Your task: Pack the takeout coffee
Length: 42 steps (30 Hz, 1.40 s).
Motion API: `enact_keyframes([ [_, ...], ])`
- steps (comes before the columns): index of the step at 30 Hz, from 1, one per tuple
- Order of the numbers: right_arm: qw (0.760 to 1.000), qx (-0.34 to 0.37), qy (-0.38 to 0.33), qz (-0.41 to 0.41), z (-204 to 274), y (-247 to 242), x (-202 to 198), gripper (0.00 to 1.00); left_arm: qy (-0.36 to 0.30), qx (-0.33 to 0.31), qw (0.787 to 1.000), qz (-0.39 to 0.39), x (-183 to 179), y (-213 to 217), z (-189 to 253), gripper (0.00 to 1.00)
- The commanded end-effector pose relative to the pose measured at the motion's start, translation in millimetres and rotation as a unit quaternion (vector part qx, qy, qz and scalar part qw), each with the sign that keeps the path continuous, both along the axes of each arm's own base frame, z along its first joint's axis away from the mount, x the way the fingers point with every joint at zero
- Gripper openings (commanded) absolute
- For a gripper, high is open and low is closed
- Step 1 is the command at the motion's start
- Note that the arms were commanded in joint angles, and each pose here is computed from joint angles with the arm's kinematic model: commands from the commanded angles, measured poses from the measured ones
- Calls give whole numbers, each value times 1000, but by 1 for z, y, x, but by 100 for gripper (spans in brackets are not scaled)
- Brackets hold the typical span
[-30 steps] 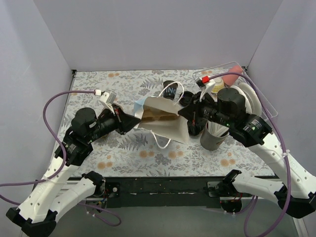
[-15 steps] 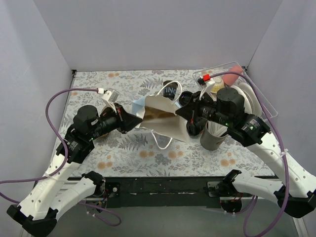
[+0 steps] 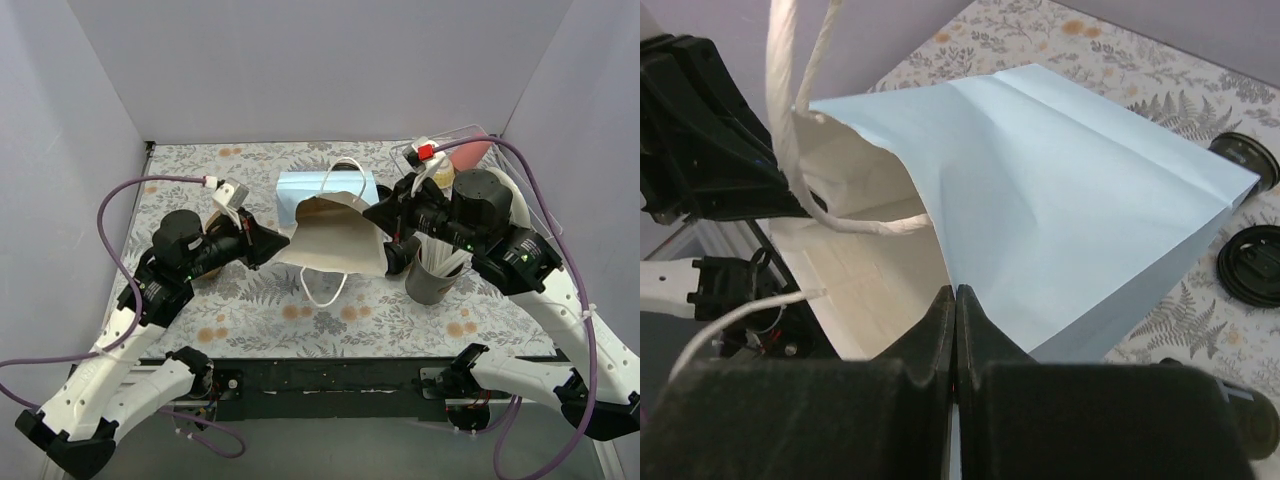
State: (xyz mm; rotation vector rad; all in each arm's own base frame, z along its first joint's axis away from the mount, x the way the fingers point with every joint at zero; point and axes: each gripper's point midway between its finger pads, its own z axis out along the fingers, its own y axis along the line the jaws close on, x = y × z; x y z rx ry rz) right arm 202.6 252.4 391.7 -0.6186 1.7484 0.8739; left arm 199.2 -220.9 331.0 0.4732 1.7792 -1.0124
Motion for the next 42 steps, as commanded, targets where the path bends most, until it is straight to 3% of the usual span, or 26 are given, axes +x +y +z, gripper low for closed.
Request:
enact_keyframes([
  [1,998,55,-34,23,39,0,-14,1,0,2,1000,-1,-12,7,2,0],
  [8,999,42,-2,24,3,12,-5,1,12,-30,999,4,-13,4,6,0],
  [13,1000,5,9,18,-16,10,-1,3,12,-16,1000,16,-9,8,-5,0],
  [17,999,-43,-7,14,-16,0,1,27,25,-13,1000,3,-12,4,-15,0],
  [18,999,-48,-17,11,-13,-4,0,37,25,-10,1000,-1,-12,3,-18,0],
  [21,996,-58,-64,3,6,-19,-3,47,18,0,1000,-9,-13,3,-29,0],
  [27,987,-75,-140,35,33,-23,-10,45,2,17,999,-32,-12,-2,-39,0],
  [31,983,-83,-151,56,43,-15,-9,47,-10,27,999,-16,-6,2,-39,0],
  [36,979,-72,-137,131,41,8,-30,38,-17,40,999,-2,-5,8,-42,0],
  [42,969,-93,-136,183,28,34,-58,35,-18,46,999,8,-1,11,-44,0],
])
